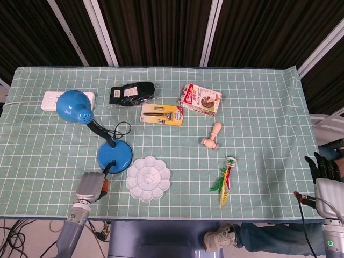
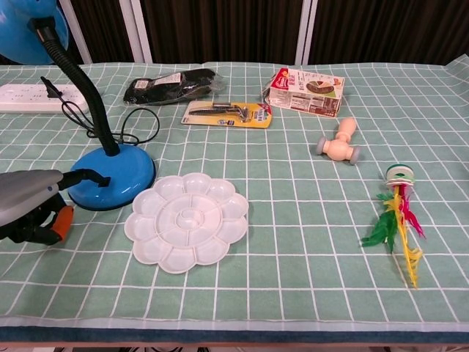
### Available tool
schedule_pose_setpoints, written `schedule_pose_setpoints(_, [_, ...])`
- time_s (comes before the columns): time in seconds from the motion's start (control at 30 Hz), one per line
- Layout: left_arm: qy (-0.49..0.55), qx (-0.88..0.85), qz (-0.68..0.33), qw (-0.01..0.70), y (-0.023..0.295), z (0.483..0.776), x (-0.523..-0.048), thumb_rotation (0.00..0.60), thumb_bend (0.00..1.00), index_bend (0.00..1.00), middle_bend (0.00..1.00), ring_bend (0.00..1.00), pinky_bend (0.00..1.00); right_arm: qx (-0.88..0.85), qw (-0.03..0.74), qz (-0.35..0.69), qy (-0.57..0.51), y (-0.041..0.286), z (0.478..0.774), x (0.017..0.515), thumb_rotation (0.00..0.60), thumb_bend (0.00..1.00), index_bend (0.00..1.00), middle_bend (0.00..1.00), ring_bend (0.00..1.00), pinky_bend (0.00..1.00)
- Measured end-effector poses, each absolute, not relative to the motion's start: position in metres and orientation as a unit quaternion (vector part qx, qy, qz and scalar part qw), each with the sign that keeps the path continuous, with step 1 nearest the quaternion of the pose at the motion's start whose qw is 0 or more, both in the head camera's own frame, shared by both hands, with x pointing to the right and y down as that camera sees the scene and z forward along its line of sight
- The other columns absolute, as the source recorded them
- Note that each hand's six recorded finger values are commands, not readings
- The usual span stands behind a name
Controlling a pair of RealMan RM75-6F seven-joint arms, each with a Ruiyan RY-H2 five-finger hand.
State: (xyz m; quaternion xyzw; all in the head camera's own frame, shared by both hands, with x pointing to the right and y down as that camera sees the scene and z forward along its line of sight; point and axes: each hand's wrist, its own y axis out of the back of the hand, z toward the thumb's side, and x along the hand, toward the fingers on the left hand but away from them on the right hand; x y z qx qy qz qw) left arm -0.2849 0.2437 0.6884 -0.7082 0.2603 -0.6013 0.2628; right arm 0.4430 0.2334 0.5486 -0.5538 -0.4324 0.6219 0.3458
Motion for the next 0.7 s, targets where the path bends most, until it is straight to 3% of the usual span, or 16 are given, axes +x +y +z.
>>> schedule_pose_setpoints(0.43, [0.259, -0.698, -0.607, 0.279, 0.245, 0.687, -0.287, 0.6, 0.75, 0.32, 0.76, 0.8, 0.86, -0.554, 0.345, 0.621, -0.433, 0.233, 0.549, 0.443, 0.6, 0.17, 0.12, 0.03, 0.02, 0.0])
schedule_pose_setpoints(0.6, [0.298, -0.687, -0.591, 0.301, 0.232, 0.668, -0.288, 0.6, 0.63, 0.28, 0.6, 0.63, 0.76, -0.555, 0.344, 0.621, -0.433, 0.233, 0.549, 0.442, 0.6, 0.17, 0.12, 0.03, 0.02, 0.0])
schedule_pose_setpoints(0.7, [0.333, -0.677, -0.573, 0.32, 0.219, 0.645, -0.291, 0.6, 0.53, 0.22, 0.47, 0.46, 0.58, -0.555, 0.345, 0.622, -0.432, 0.233, 0.549, 0.442, 0.6, 0.17, 0.12, 0.03, 0.02, 0.0])
